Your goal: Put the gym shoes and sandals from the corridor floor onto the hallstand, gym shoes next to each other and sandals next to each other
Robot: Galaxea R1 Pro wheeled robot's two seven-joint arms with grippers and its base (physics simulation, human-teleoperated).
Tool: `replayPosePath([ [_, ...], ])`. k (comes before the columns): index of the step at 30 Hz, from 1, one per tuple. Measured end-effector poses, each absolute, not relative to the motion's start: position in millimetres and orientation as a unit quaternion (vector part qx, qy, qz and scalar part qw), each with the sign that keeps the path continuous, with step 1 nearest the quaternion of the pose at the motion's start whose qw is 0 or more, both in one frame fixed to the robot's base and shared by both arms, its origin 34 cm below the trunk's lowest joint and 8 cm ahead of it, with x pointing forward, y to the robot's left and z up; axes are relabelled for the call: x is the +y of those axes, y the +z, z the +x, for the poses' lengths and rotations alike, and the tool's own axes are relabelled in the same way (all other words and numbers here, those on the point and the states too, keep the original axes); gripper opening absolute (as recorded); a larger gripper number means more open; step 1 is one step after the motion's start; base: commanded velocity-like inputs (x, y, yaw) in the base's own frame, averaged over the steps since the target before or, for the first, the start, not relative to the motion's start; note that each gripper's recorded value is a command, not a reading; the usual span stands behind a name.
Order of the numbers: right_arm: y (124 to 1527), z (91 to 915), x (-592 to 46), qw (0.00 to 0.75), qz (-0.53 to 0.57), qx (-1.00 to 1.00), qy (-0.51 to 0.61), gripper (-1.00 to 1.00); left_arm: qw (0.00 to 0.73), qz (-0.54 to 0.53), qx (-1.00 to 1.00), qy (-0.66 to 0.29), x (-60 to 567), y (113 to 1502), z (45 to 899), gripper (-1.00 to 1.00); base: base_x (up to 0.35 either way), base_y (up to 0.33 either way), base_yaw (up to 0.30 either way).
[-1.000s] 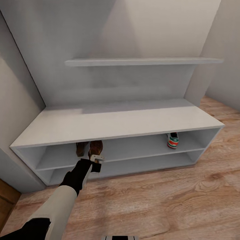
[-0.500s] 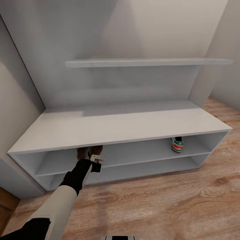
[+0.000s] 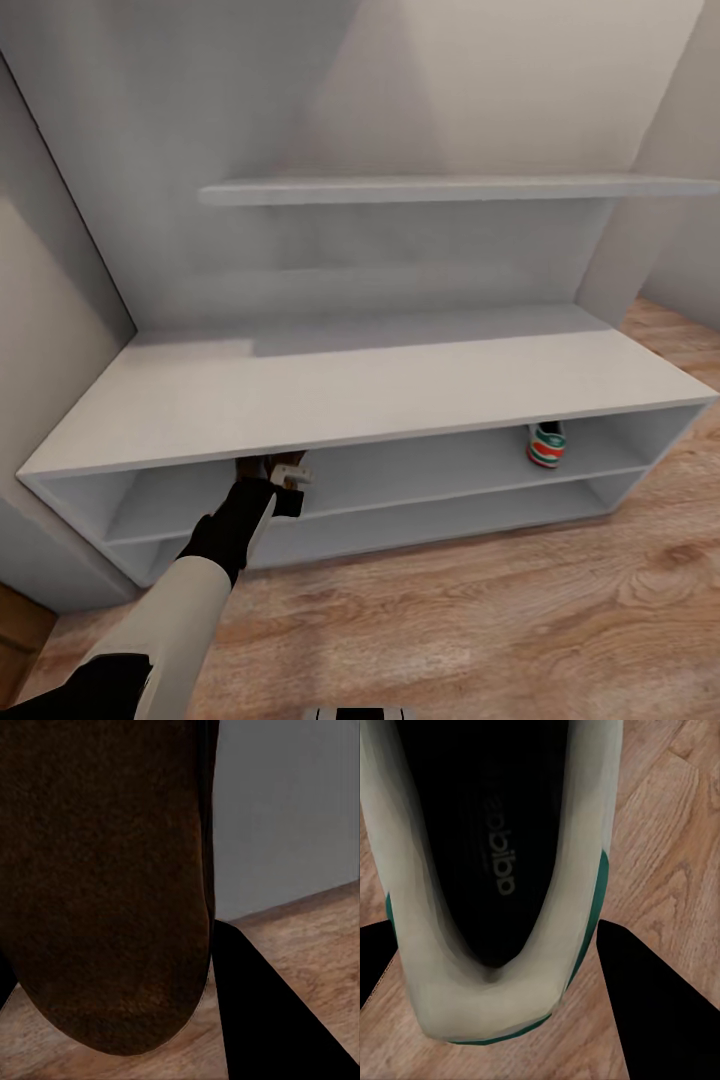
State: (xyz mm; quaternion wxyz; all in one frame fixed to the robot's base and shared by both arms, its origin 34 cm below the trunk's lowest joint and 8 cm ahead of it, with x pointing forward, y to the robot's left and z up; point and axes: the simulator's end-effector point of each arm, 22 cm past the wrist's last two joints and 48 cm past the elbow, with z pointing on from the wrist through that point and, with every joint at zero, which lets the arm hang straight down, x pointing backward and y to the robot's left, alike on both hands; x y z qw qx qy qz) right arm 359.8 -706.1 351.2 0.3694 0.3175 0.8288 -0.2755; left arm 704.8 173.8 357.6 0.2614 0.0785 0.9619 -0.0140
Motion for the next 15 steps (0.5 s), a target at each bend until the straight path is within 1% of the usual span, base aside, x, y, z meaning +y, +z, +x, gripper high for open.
replayPosePath([
  [13,351.1,359.8,-706.1,0.369,0.317,0.829,-0.276,-1.0,0.262,0.077,0.962,-0.015,173.6,357.7,705.2,-1.0,0.014,0.008,0.0],
  [15,351.2,359.8,-706.1,0.369,0.317,0.829,-0.275,-1.0,0.263,0.077,0.962,-0.015,173.7,357.8,705.2,-1.0,0.148,0.0,0.0],
])
